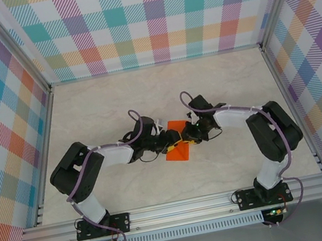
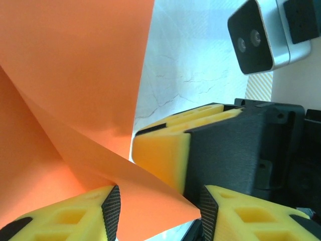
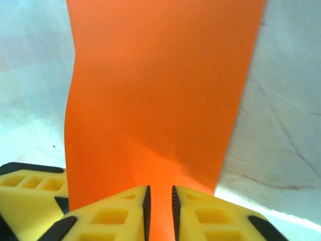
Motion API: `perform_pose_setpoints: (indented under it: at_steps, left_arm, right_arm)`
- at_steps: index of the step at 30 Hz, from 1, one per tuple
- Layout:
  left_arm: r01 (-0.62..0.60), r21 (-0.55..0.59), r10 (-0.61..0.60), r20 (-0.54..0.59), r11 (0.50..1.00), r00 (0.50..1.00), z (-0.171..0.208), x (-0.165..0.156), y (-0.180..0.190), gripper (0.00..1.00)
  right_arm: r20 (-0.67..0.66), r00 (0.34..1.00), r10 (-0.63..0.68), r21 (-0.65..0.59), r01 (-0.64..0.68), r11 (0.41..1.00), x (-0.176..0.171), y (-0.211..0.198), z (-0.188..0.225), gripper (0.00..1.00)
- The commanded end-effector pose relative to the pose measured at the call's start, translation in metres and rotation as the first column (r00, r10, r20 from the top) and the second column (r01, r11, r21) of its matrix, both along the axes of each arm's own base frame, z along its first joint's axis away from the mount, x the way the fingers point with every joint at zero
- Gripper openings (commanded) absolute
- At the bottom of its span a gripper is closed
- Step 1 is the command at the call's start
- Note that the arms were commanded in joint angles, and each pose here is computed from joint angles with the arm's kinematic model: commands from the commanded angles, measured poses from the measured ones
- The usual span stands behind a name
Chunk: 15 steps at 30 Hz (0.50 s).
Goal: Fold a paper plane with a square sheet of paper (pick it up from the middle)
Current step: Fold the triangle a second time at the center of the table.
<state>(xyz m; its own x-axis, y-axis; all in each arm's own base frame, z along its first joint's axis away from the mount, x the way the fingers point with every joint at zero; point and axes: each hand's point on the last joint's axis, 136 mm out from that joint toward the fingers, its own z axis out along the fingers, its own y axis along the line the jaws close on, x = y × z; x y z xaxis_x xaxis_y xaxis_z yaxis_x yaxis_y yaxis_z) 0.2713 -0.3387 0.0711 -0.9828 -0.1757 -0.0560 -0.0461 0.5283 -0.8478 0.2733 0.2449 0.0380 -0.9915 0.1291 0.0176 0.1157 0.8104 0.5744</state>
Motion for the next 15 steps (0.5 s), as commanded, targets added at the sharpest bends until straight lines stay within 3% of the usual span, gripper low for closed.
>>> perform_pose_setpoints:
  at_steps: [1, 8, 15]
  left_arm:
    - [0.005, -0.008, -0.005, 0.01, 1.0, 1.0, 0.001, 0.004, -0.007, 0.46]
    - [0.003, 0.001, -0.003, 0.004, 1.0, 1.0, -0.003, 0.004, -0.006, 0.38]
    - [0.004, 0.006, -0.004, 0.002, 1.0, 1.0, -0.005, 0.003, -0.005, 0.33]
  right_arm:
    - [0.036, 0.999, -0.029, 0.028, 0.028, 0.999, -0.001, -0.007, 0.018, 0.27]
    - [0.089, 0.994, -0.061, 0.052, 0.056, 0.997, -0.006, -0.022, 0.028, 0.33]
    - [0.096, 0.995, 0.012, 0.204, -0.032, 0.978, -0.009, 0.002, 0.041, 0.34]
